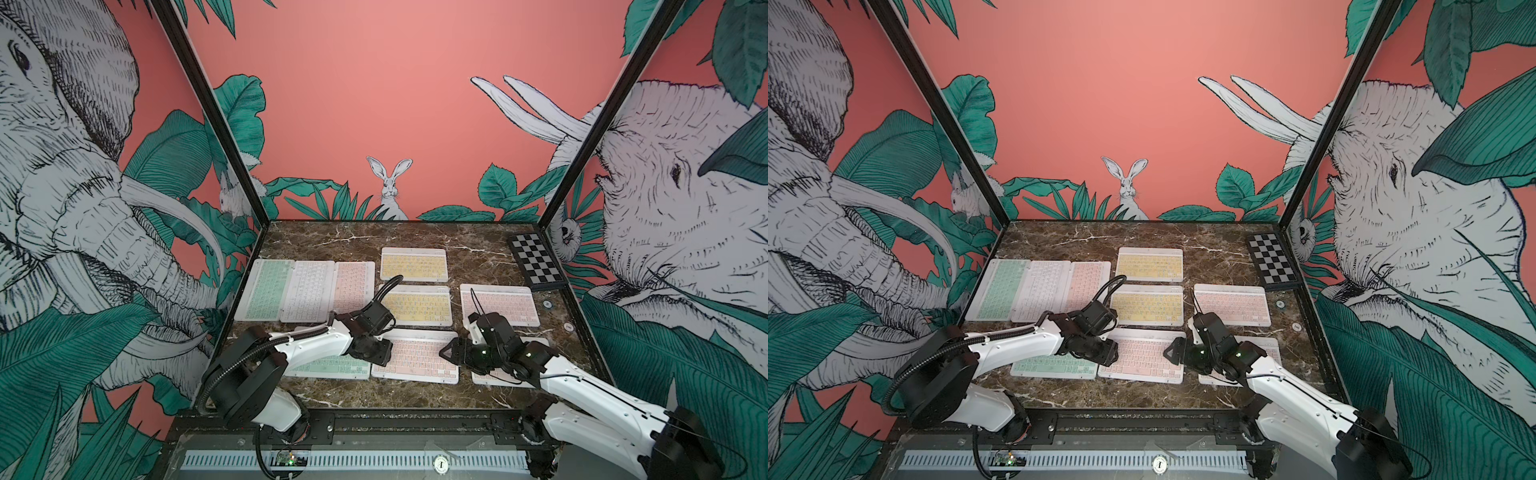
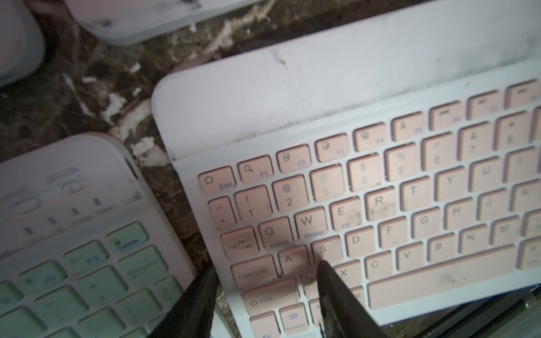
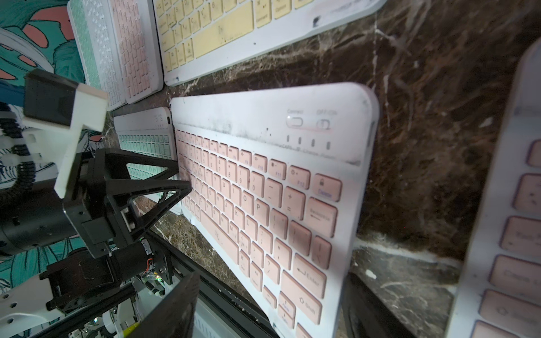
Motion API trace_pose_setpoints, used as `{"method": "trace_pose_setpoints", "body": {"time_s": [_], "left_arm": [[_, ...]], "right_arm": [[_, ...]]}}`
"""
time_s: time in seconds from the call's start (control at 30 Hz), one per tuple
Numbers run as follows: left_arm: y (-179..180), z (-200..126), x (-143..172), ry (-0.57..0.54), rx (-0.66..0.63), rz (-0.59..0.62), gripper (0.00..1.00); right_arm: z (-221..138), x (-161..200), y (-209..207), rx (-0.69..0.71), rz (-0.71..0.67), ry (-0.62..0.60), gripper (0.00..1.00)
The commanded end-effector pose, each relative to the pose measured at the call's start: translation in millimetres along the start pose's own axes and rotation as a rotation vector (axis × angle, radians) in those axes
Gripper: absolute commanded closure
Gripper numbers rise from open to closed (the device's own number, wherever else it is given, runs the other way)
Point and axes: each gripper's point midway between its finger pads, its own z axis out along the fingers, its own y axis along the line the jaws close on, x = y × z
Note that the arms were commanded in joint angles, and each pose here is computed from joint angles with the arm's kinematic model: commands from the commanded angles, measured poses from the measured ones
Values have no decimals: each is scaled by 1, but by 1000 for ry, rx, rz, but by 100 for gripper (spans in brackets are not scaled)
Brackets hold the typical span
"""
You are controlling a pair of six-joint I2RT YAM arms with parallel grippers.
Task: Stack the numeric keypads
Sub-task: Pick up the numeric keypad from the center of the board.
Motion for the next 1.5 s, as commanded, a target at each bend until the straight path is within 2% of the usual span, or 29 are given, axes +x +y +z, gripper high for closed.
{"method": "trace_pose_setpoints", "body": {"time_s": [0.0, 0.6, 0.77, 1.07, 1.2, 1.23, 1.47], "left_arm": [[-28, 8, 27, 101, 165, 35, 44], [-30, 4, 29, 111, 179, 65, 44], [-26, 5, 30, 113, 159, 62, 44], [-16, 2, 19, 57, 88, 35, 44], [-16, -5, 8, 6, 73, 22, 44], [-17, -8, 4, -9, 70, 18, 44], [-22, -41, -24, -105, 38, 3, 44]], "right_arm": [[-12, -8, 52, -214, -100, -21, 26], [-12, -8, 53, -208, -109, -14, 28], [-12, -6, 46, -174, -114, -2, 34], [-11, -3, 32, -127, -102, 6, 64], [-12, -2, 28, -116, -96, 3, 89], [-13, -2, 28, -117, -95, 0, 99], [-24, -10, 48, -173, -99, -19, 100]]}}
